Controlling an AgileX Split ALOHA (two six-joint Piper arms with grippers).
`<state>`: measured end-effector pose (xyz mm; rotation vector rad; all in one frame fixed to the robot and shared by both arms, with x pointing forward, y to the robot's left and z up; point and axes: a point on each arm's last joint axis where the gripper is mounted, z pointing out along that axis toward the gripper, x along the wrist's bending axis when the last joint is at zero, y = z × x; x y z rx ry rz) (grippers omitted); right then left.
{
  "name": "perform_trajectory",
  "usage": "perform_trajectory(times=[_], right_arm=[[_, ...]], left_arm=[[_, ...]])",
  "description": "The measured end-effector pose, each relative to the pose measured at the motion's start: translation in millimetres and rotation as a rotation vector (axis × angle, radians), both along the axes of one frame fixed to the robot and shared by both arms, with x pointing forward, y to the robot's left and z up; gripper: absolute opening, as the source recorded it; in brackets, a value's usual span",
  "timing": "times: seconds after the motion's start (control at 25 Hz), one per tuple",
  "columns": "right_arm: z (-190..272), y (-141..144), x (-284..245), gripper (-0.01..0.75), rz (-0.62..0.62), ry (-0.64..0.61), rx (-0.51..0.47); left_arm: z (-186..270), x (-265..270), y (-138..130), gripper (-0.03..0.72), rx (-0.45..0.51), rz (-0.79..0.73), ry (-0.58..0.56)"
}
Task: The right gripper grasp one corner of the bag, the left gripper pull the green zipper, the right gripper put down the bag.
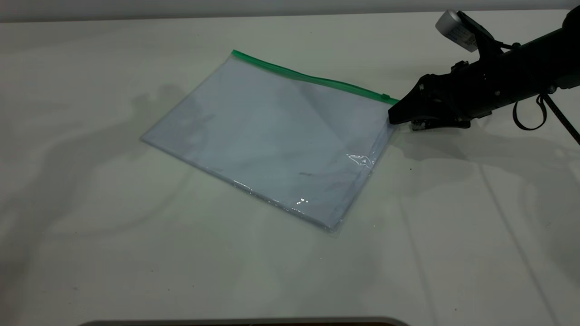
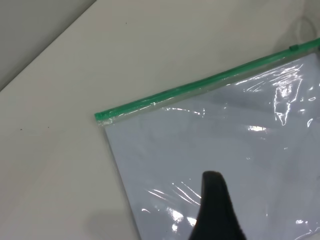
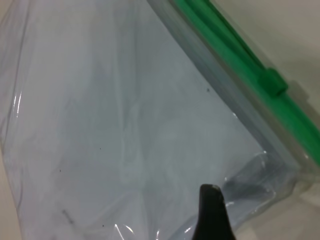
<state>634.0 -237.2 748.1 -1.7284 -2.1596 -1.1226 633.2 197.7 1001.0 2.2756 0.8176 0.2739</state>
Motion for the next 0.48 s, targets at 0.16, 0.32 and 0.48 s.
perform_trajectory(times=[0.16, 0.32, 0.48], right_arm=[[-1.6, -0.2, 0.3, 0.578, 0.001, -0.006, -0.003], [-11.2, 1.9, -1.3, 0.578, -0.013, -0.005, 0.038], [-15.1, 5.0, -1.8, 0.578, -0.018, -0.024, 0.095]], left_arm=[[0.0, 0.1, 0.0, 0.58, 0.001, -0.002, -0.002], [0.1, 0.1, -0.1, 0.58, 0.0, -0.001, -0.002], [0.1, 0.1, -0.1, 0.58, 0.0, -0.001, -0.002]])
